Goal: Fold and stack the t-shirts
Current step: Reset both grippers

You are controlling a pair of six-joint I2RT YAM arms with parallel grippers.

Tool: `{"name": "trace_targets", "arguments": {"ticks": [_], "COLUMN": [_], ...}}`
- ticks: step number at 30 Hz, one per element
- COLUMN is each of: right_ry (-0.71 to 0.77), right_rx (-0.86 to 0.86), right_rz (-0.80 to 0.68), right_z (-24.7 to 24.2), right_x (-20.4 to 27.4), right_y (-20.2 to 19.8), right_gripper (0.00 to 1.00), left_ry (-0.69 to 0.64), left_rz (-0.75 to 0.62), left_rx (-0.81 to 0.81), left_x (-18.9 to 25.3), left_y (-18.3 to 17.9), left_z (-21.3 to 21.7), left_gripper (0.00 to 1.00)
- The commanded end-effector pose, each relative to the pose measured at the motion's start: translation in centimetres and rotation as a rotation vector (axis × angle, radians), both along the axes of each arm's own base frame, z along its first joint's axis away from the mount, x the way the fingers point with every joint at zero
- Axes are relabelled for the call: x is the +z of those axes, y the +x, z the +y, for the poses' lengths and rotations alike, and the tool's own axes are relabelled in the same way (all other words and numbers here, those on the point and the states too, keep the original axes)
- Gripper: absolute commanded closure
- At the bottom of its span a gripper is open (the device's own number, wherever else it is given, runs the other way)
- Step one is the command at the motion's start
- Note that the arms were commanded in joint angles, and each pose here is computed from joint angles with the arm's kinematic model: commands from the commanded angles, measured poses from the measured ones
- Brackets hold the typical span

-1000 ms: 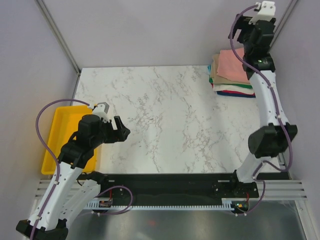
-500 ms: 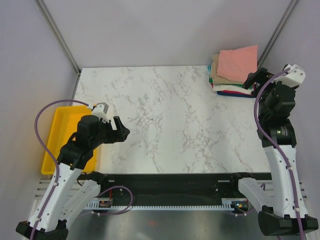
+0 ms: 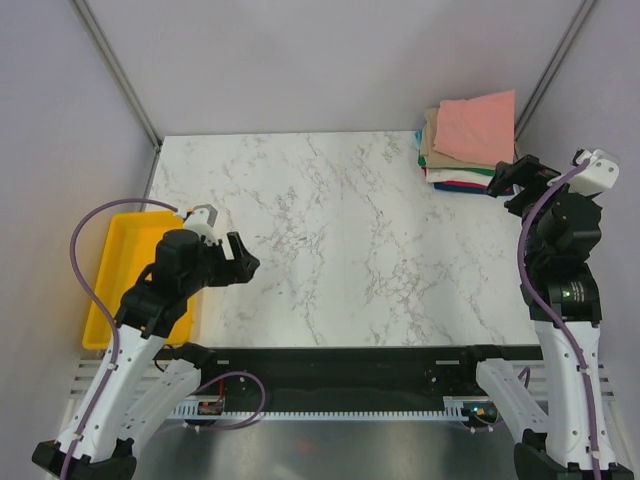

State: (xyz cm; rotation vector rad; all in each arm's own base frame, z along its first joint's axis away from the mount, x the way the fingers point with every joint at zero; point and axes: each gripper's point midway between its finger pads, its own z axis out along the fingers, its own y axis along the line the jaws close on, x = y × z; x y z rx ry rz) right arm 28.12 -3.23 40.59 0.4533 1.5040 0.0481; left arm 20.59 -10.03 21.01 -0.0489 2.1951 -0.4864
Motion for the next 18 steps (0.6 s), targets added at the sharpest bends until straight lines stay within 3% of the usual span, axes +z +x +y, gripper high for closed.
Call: {"name": "trace_targets", "arguments": {"ticks": [1, 18], "right_ry": [0.038, 0.072], "right_rx": [0.033, 0.031], "right_rz": [0.022, -0.032], "right_z": [0.7, 1.1], "right_x": [-1.0, 0.2], "right_y": [-0.4, -3.6], "right_gripper": [0.02, 0.02], "left_ry": [-0.019, -0.017], "left_rz": [-0.045, -0.085], "left_rx": [0.043, 0.102], "left_x": [1.0, 1.7], "left_y": [0.6, 0.5], "left_z": [0.4, 1.5], "left_gripper": [0.12, 0.12]}}
